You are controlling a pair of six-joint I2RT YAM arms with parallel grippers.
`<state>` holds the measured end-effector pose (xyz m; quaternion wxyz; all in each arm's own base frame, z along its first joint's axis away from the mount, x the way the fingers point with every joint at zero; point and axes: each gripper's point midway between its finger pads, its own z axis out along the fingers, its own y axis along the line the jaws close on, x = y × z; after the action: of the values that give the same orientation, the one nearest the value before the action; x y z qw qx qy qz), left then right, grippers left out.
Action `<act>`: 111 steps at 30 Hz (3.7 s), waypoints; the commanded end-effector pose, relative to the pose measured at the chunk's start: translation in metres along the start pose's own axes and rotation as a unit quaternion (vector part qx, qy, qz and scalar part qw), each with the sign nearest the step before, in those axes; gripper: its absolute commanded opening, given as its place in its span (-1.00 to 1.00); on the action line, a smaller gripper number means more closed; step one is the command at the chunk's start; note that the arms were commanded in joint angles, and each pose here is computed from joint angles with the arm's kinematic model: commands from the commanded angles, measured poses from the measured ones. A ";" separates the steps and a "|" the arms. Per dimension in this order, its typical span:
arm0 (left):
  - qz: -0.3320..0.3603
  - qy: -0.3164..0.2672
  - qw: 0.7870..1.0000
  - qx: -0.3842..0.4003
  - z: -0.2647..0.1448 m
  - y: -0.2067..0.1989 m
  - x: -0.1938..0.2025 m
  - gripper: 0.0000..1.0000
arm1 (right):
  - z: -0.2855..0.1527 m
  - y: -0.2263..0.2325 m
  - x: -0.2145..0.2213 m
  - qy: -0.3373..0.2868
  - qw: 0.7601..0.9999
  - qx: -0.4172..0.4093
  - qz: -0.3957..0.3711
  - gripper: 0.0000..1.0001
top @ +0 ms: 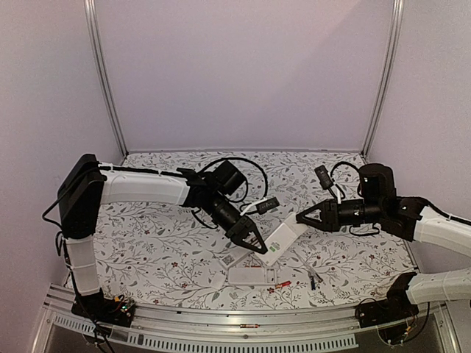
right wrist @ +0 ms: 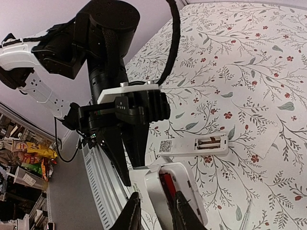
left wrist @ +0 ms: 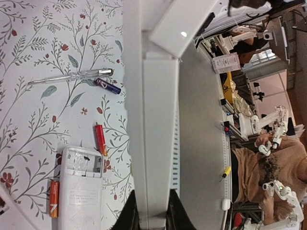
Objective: Unload the batteries from the remote control
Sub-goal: Remove the battery cover from the remote control, then place the battery cover at the center of the board, then pass from the left arm to the right
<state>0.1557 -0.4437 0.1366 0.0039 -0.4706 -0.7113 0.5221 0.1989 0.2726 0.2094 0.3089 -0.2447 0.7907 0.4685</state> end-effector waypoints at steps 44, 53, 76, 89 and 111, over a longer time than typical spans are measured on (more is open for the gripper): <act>0.014 0.003 1.000 0.004 0.001 0.014 -0.003 -1.00 | -0.003 -0.004 0.010 0.042 0.999 -0.009 -0.014 -0.98; 0.001 -0.006 0.999 -0.033 -0.013 0.039 -0.005 -1.00 | -0.020 -0.034 0.009 0.011 0.996 0.086 0.004 -0.97; -0.012 0.014 0.997 -0.073 -0.022 0.042 0.037 -1.00 | 0.006 -0.128 0.066 0.072 0.964 0.238 0.098 -0.54; 0.022 0.047 0.998 -0.044 -0.001 0.019 0.049 -1.00 | 0.003 -0.007 0.031 0.046 0.997 -0.055 0.015 0.67; 0.056 0.039 0.998 0.007 0.002 -0.013 0.043 -1.00 | 0.048 0.021 0.057 0.128 0.979 -0.157 0.023 -0.28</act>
<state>0.1290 -0.4134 0.1099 0.0166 -0.5154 -0.6998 0.4943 0.1610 0.3072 0.1503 0.1497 -0.3065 0.7697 0.5396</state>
